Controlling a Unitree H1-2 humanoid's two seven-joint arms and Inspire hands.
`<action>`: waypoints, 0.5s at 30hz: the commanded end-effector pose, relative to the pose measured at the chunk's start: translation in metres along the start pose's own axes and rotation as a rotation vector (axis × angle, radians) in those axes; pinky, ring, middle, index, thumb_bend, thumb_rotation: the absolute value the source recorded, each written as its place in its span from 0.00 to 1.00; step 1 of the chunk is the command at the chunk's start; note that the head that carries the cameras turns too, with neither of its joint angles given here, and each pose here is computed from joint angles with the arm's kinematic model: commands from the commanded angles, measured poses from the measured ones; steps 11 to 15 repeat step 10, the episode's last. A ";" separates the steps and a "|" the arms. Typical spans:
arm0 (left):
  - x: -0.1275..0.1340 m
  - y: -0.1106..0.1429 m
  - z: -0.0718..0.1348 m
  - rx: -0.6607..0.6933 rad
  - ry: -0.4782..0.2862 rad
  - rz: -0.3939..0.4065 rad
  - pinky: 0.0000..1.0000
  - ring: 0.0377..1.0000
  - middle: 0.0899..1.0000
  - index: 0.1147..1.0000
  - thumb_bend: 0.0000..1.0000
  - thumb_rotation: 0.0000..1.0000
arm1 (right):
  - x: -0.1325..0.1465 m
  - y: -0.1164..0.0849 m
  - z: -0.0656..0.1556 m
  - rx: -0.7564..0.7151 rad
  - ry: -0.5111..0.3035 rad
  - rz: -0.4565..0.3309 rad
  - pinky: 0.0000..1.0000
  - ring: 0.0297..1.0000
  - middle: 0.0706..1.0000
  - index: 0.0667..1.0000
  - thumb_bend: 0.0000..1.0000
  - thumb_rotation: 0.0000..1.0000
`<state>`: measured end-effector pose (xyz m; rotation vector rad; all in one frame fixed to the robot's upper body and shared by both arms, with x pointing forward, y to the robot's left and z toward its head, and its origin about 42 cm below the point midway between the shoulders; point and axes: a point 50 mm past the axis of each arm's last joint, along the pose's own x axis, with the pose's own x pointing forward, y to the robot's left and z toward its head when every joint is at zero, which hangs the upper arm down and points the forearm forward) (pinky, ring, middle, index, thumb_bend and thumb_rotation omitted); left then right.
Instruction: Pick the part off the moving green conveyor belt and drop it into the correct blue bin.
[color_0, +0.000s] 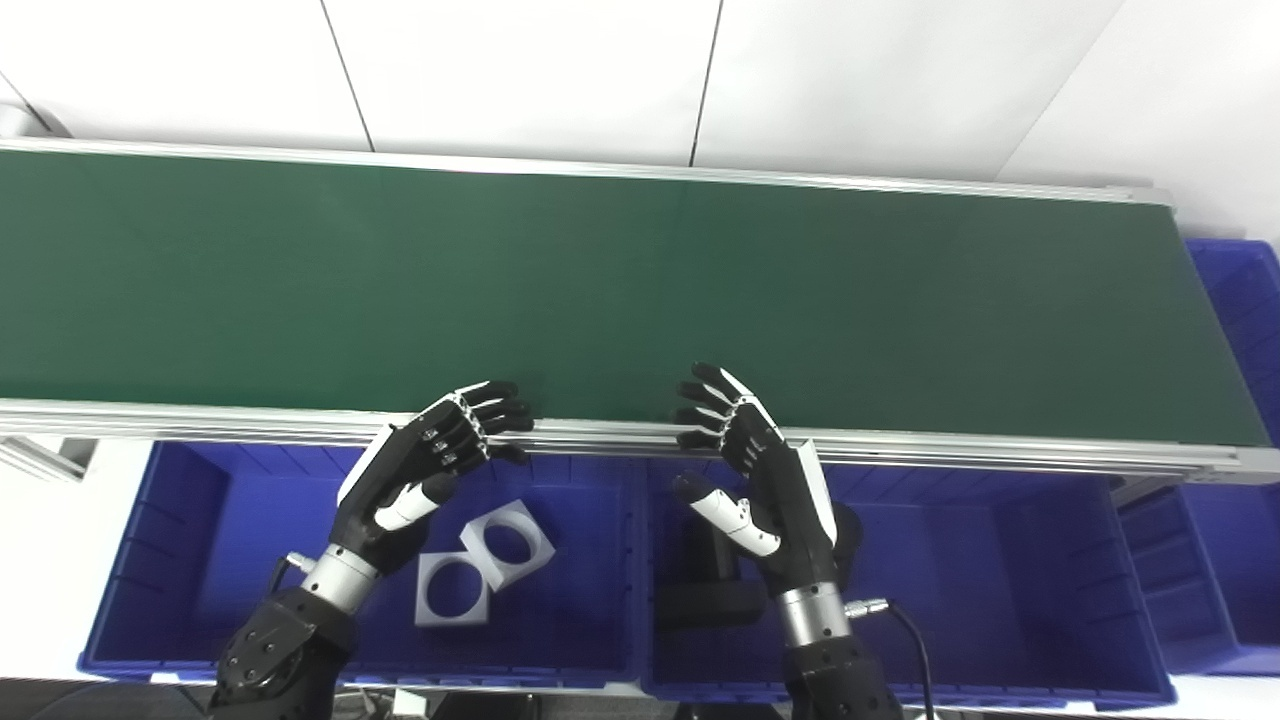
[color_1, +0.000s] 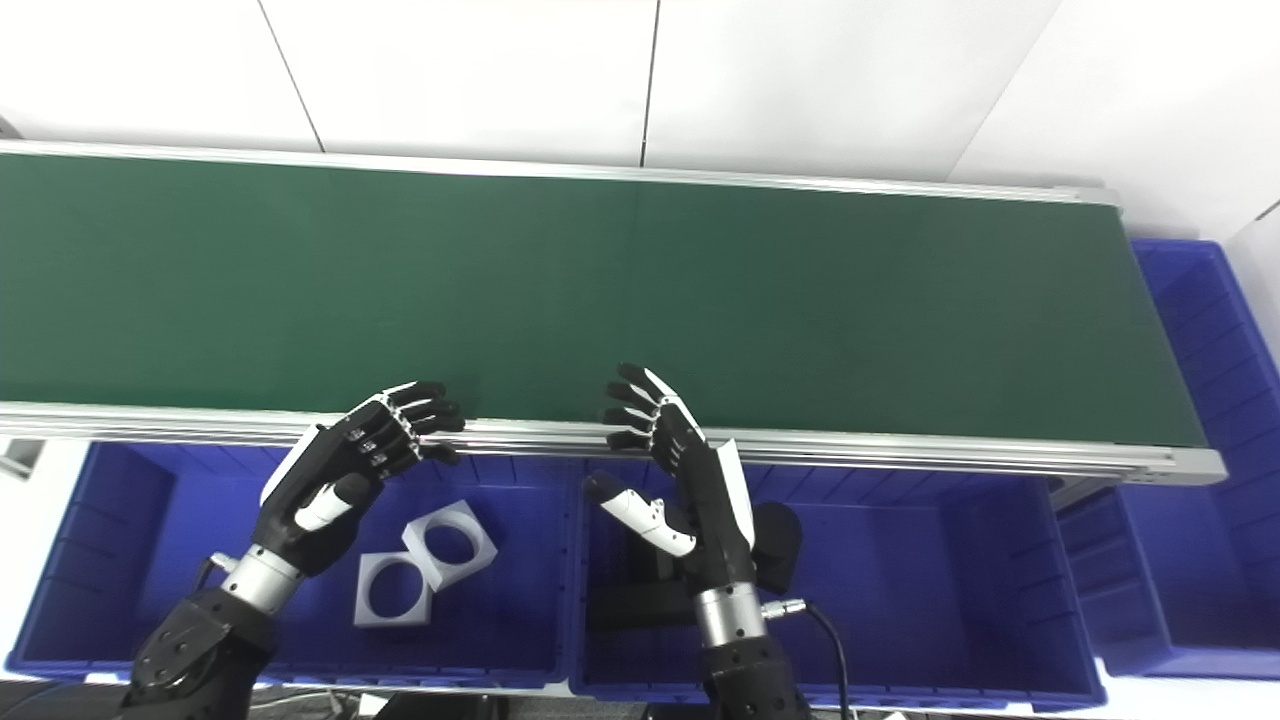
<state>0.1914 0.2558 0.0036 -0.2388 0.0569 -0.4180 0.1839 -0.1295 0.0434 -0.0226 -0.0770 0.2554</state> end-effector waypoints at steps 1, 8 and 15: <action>0.008 0.008 0.009 0.012 -0.037 0.002 0.76 0.74 0.73 0.75 1.00 0.53 | 0.011 0.009 0.011 0.019 -0.086 0.002 0.65 0.73 0.79 0.85 0.72 0.60; 0.003 0.026 0.000 0.013 -0.034 0.001 0.81 0.80 0.79 0.81 1.00 0.53 | 0.021 0.022 0.002 0.000 -0.070 0.011 0.65 0.73 0.79 0.85 0.72 0.57; 0.002 0.026 0.000 0.018 -0.034 0.003 0.82 0.80 0.78 0.82 1.00 0.53 | 0.020 0.022 0.002 -0.006 -0.071 0.011 0.65 0.74 0.80 0.85 0.72 0.58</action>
